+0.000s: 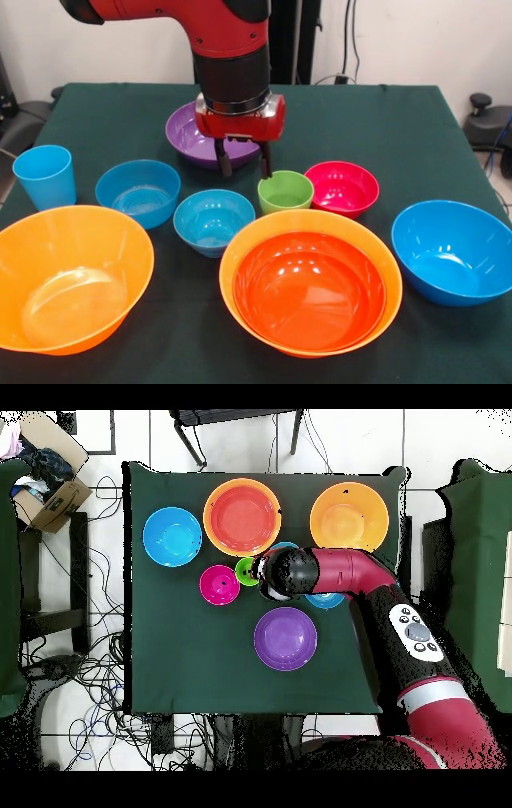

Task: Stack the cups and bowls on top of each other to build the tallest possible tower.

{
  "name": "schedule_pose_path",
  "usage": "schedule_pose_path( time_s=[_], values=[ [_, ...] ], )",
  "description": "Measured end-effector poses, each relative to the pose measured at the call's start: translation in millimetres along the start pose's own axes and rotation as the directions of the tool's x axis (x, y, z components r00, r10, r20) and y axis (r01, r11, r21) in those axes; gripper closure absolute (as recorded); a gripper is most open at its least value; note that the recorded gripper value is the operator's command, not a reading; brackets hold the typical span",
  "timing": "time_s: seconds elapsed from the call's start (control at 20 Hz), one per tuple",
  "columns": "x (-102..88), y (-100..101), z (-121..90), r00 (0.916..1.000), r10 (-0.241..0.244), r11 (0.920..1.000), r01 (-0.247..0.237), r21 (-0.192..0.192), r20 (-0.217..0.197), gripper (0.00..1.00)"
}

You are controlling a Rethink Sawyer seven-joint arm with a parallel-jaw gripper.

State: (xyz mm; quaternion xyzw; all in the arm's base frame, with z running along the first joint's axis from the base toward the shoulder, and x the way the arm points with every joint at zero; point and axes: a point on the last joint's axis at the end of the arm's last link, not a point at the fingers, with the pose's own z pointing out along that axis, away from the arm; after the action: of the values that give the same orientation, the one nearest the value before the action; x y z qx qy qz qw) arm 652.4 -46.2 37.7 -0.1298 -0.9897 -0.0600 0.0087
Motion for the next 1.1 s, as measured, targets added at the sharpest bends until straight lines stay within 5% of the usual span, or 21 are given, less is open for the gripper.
schedule_pose_path(
  time_s=[0.5, 0.8, 1.1],
  values=[
    [-11.8, -37, -9, 0.9987, 0.048, 0.9983, -0.047, -0.033, 0.018, 0.00],
    [-7.8, -76, -7, 0.9983, 0.054, 0.9985, -0.053, -0.016, 0.024, 0.00],
    [4.7, -94, 3, 0.9994, 0.034, 0.9994, -0.034, 0.005, 0.013, 0.00]
  ],
)
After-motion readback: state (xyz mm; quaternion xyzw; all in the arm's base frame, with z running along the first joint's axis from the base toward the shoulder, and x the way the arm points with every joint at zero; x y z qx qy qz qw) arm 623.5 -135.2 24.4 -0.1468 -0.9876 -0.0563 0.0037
